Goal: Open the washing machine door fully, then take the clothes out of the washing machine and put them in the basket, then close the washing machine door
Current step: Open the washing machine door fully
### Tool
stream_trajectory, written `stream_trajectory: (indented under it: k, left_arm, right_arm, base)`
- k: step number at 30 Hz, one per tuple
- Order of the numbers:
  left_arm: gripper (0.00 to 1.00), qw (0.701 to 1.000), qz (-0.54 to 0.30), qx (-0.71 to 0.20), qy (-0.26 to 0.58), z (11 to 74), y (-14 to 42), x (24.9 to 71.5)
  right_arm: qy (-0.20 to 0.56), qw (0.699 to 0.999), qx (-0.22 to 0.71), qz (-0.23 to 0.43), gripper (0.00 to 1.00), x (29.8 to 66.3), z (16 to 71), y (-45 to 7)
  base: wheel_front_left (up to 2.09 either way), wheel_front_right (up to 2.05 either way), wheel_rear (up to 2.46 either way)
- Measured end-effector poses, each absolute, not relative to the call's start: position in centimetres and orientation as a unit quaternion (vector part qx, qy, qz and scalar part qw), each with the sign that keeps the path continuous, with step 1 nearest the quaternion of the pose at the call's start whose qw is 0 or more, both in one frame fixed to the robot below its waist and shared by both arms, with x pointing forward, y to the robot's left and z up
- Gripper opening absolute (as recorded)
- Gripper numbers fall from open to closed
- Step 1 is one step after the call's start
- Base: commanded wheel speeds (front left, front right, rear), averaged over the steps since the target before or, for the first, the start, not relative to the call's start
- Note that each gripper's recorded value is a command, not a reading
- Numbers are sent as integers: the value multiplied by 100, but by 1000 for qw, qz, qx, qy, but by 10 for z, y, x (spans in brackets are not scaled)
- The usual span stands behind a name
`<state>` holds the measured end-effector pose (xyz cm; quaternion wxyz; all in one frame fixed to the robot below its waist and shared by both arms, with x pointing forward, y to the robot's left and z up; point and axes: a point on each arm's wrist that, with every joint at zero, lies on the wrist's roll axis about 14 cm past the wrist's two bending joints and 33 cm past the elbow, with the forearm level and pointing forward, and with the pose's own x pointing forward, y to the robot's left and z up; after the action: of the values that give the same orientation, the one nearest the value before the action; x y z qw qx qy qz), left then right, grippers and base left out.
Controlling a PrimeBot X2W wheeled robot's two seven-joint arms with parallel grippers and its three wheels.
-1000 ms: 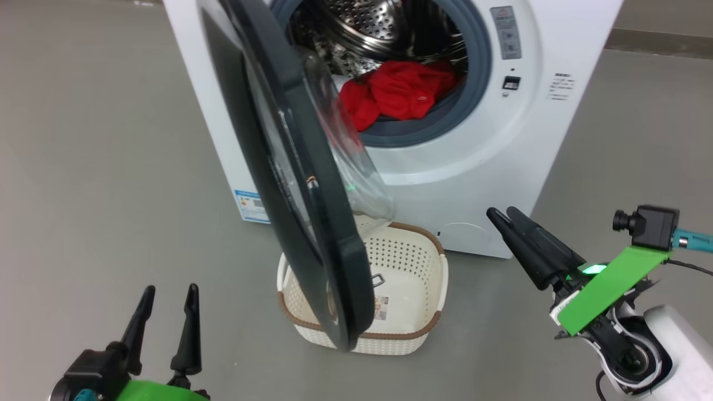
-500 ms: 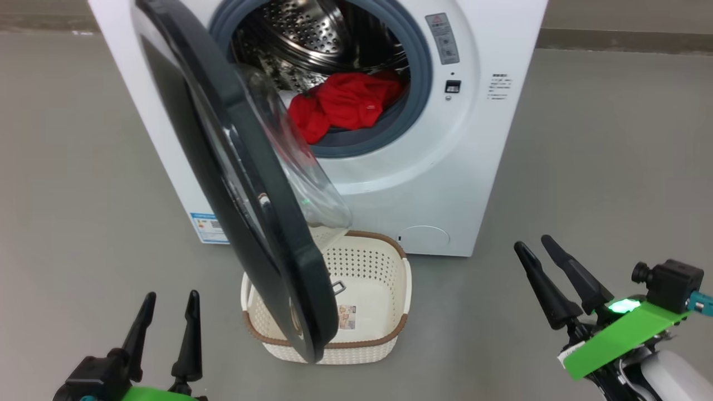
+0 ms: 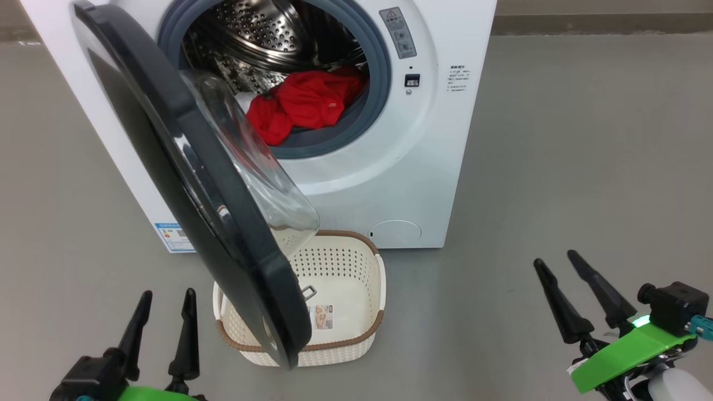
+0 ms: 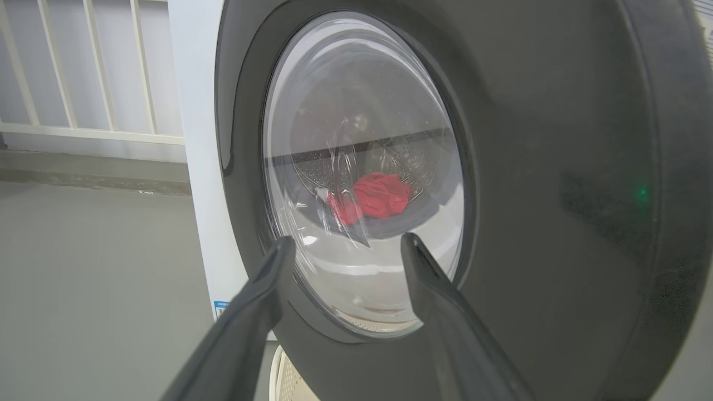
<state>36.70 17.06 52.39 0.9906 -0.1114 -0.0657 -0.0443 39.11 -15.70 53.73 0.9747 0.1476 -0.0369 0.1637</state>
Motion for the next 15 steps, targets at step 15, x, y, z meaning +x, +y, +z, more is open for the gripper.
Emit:
stream_trajectory:
  k: [15]
  left_arm:
    - [100,991,-44,-112,-66,524,170,368]
  right_arm:
    - [-40,985,119,117,100,386,525,-172]
  base:
    - [0,0,0]
